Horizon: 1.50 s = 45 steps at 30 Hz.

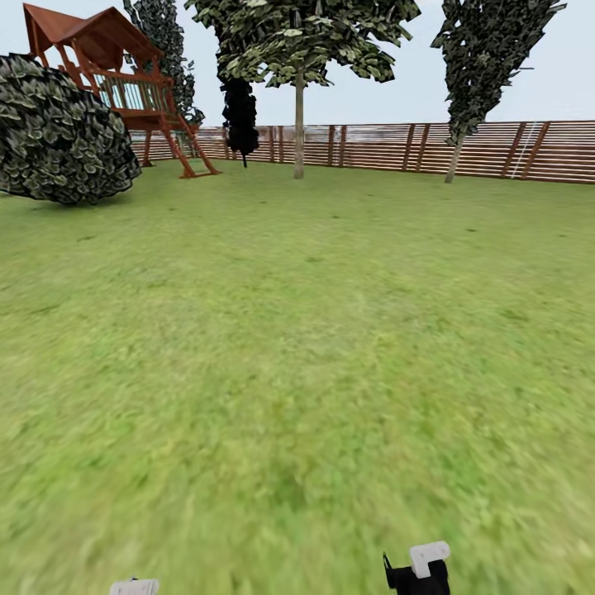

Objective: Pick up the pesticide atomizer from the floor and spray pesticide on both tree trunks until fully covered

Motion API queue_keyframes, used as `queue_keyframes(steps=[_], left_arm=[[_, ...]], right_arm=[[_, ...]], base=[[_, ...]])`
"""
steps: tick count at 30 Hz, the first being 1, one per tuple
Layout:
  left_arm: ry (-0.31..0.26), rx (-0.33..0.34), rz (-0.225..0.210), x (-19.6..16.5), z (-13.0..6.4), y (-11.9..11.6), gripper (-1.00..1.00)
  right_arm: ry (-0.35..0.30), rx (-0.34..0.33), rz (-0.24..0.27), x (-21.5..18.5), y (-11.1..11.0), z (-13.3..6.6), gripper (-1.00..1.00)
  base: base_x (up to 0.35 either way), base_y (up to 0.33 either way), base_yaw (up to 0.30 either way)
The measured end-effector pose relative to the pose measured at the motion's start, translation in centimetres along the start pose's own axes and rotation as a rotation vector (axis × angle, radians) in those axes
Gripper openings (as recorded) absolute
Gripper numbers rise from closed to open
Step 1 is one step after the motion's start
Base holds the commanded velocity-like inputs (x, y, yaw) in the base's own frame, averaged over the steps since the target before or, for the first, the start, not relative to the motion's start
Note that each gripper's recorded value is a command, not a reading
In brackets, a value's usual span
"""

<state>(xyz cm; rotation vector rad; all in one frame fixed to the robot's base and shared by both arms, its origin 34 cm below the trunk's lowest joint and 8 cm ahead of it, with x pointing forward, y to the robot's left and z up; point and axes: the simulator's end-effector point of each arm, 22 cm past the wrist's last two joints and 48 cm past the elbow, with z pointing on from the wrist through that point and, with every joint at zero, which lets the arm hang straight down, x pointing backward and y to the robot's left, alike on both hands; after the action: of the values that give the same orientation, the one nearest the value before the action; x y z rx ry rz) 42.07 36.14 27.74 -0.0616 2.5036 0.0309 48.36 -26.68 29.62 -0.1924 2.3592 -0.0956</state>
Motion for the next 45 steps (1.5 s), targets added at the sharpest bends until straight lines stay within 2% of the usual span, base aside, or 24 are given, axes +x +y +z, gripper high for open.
queue_keyframes(steps=[45], left_arm=[[0.0,0.001,-0.001,0.01,0.01,-0.12,-1.0]], right_arm=[[0.0,0.001,0.0,0.01,-0.05,0.0,1.0]], base=[[0.34,0.0,-0.018]])
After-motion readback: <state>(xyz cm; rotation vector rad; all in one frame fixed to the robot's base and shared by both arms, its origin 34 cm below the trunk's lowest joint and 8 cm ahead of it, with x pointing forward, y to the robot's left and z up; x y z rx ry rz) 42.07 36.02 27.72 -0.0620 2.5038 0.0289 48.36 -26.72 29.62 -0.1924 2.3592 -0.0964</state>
